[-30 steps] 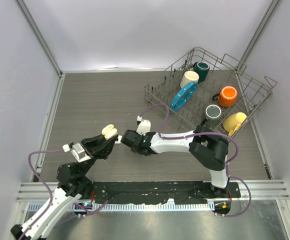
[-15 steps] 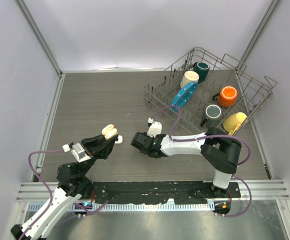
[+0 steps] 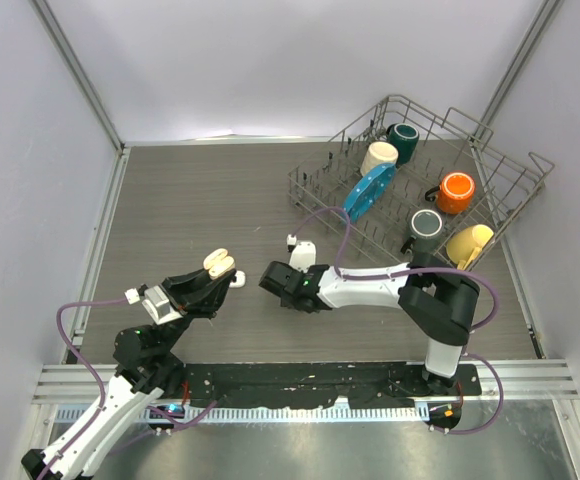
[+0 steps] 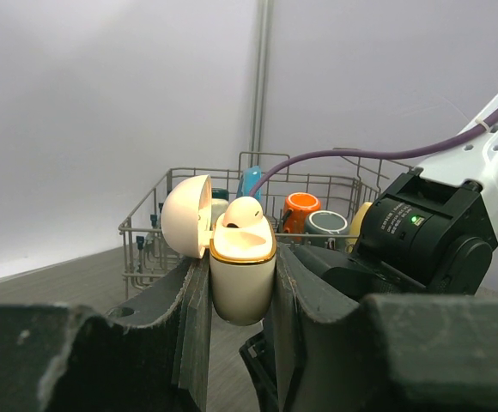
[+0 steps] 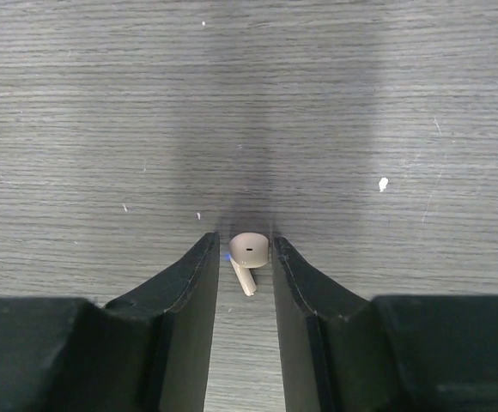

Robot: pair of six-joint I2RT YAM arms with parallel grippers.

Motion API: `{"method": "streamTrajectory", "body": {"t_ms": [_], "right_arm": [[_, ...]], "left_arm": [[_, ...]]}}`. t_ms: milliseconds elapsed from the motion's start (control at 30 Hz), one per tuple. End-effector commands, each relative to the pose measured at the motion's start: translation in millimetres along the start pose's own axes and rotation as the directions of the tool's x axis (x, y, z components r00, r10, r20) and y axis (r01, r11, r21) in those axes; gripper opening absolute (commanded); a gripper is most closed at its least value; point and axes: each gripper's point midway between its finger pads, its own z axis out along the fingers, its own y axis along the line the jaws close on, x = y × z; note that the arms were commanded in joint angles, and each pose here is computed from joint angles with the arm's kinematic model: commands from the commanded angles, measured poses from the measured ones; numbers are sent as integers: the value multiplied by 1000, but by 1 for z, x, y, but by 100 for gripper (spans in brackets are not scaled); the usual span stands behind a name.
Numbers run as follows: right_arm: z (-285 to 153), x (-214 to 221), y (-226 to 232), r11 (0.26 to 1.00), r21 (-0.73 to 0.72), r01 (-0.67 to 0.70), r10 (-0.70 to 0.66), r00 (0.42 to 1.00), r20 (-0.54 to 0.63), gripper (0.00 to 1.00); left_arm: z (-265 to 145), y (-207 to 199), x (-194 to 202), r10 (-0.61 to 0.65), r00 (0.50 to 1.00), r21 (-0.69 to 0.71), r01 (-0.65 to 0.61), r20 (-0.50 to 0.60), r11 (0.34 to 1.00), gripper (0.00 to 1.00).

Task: Insert the wireless bluetooth earbuds into the charging case
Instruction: Pick up the earbud from the center of the board.

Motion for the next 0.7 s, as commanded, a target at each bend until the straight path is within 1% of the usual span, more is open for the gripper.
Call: {"method": "streamTrajectory", "body": {"t_ms": [0, 233, 267, 333, 500, 567, 600, 667], "right_arm": [[18, 15, -26, 990, 82, 111, -107, 993, -56, 36], [24, 16, -32, 988, 93, 126, -120, 990, -74, 36], [24, 16, -31, 988, 90, 129, -122, 990, -75, 36], [26, 17, -33, 988, 92, 126, -119, 990, -80, 32], [22, 16, -30, 991, 74, 114, -108, 990, -85, 31], [19, 15, -28, 993, 59, 106, -100, 991, -86, 33], [17, 15, -28, 994, 56, 98, -93, 992, -86, 37], [14, 15, -28, 995, 50, 86, -81, 993, -86, 40]], "left_arm": [[-6, 3, 5, -2, 1000, -13, 2, 22, 1000, 0], [-6, 3, 5, -2, 1000, -13, 2, 19, 1000, 0], [-6, 3, 5, -2, 1000, -15, 3, 18, 1000, 0], [-6, 3, 5, -2, 1000, -13, 2, 19, 1000, 0], [-6, 3, 6, -1, 1000, -17, 1, 16, 1000, 0], [-6, 4, 6, 1, 1000, -17, 0, 16, 1000, 0], [-6, 4, 7, -1, 1000, -17, 1, 15, 1000, 0], [-6, 3, 5, -2, 1000, -17, 3, 18, 1000, 0]]}}
